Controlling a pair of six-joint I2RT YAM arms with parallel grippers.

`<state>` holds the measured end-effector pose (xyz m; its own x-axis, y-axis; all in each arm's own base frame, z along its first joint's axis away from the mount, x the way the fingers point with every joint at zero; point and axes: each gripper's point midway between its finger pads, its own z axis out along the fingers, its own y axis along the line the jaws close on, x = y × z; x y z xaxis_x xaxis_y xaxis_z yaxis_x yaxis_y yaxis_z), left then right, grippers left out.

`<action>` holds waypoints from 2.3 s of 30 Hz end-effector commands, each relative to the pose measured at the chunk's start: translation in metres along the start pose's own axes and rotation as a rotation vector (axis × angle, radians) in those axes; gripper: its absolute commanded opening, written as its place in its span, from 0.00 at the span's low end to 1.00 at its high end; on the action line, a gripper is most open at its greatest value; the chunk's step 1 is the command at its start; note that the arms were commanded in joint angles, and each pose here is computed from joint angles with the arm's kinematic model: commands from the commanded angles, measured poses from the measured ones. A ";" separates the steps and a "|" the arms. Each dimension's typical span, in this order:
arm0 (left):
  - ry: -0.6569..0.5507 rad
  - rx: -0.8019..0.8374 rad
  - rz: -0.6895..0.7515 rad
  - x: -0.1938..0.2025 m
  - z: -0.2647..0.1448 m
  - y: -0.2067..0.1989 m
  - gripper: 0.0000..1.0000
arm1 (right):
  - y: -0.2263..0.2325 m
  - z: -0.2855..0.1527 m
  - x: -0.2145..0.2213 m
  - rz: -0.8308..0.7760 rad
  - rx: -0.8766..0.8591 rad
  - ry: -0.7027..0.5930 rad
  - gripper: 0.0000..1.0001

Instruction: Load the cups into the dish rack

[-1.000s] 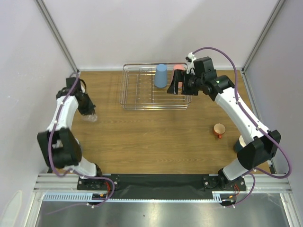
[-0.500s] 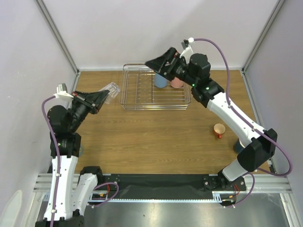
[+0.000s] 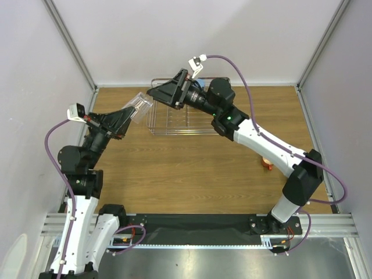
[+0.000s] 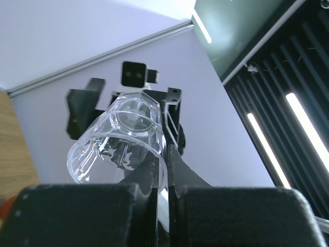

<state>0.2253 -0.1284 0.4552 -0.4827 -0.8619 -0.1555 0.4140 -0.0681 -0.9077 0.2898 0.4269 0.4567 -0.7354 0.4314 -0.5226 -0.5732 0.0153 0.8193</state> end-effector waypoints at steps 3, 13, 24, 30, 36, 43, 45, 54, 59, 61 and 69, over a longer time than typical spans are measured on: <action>-0.009 0.119 -0.026 0.006 -0.005 -0.026 0.00 | 0.033 0.013 -0.001 -0.029 -0.112 0.000 1.00; -0.020 0.119 -0.028 0.006 -0.003 -0.031 0.00 | 0.051 0.012 0.005 -0.071 -0.124 -0.012 0.95; 0.011 0.121 0.006 0.010 0.001 -0.035 0.00 | 0.050 -0.019 -0.017 -0.149 -0.081 0.030 1.00; 0.061 0.114 0.027 0.014 0.010 -0.035 0.00 | 0.076 -0.030 0.004 -0.166 -0.185 0.177 1.00; 0.090 0.118 0.028 0.019 0.009 -0.034 0.00 | 0.072 -0.021 0.025 -0.157 -0.193 0.241 1.00; 0.105 0.131 0.016 0.023 0.005 -0.034 0.00 | 0.063 -0.011 0.025 -0.149 -0.179 0.253 0.97; 0.110 0.132 0.013 0.025 0.003 -0.035 0.00 | 0.057 -0.012 0.025 -0.147 -0.157 0.256 0.97; 0.106 0.125 0.018 0.027 -0.003 -0.035 0.01 | 0.038 -0.015 0.015 -0.211 -0.049 0.222 0.97; 0.114 0.120 0.013 0.028 -0.002 -0.033 0.00 | 0.051 -0.014 0.023 -0.172 -0.137 0.265 0.95; 0.117 0.123 0.013 0.029 -0.001 -0.034 0.00 | 0.058 -0.011 0.030 -0.155 -0.164 0.280 0.95; 0.117 0.120 -0.002 0.031 -0.003 -0.032 0.00 | 0.067 -0.003 0.032 -0.117 -0.219 0.283 0.84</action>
<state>0.2053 -0.1492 0.4702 -0.5638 -0.8072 -0.1747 0.4546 -0.1267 -0.8816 0.2374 0.4411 0.4641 -0.7427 0.1384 -0.6552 -0.6678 -0.0815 0.7398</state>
